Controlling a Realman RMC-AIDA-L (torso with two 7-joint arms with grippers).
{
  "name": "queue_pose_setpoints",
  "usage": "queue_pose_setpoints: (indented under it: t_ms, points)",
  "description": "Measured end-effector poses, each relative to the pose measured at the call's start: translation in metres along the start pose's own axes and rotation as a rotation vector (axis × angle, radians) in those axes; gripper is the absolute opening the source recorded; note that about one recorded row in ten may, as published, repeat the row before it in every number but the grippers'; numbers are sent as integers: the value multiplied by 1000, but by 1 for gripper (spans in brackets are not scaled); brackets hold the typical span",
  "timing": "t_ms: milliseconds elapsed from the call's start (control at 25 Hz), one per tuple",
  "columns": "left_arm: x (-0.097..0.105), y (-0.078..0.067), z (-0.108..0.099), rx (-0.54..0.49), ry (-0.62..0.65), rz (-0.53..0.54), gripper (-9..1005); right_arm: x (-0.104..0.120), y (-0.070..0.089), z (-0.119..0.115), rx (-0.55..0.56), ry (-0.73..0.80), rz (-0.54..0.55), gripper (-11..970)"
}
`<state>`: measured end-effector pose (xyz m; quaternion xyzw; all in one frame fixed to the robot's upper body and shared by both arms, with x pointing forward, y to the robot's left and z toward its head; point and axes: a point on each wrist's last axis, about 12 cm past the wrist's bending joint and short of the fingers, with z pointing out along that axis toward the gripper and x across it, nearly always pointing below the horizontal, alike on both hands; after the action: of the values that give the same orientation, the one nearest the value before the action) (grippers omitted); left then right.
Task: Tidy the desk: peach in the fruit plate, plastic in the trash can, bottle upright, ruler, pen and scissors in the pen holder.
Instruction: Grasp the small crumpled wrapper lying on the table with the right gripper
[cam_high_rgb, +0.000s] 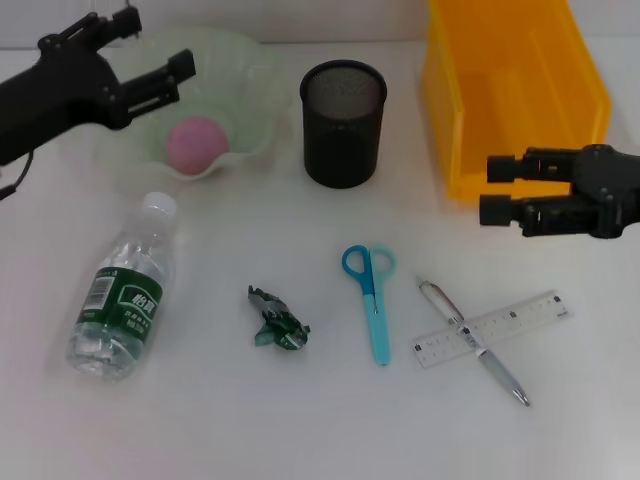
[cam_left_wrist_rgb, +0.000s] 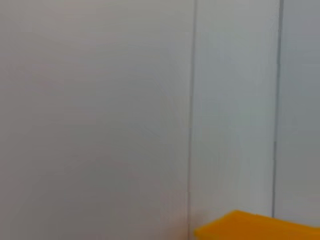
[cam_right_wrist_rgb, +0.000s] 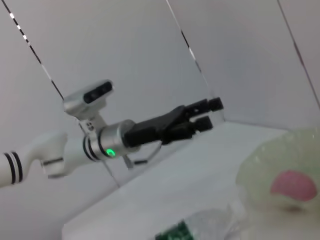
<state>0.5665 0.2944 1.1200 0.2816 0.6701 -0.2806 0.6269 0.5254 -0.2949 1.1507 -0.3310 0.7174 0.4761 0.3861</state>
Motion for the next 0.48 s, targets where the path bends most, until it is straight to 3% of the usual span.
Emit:
queue_pose_setpoints:
  t_ms: [160,240,280,480]
  points:
    - [11,-14,-31,71,1,69,846,-39,10,18,37,249,40,813]
    - [16,-17,-39,77,5,66,846,-67,21,47,100,442,77,812]
    - [21,-19,-44,69,10,65,846,-67,21,47,100,442,77,812]
    - [28,-24,-45,59,16,80,844,-90,40,112,145,684,42,812]
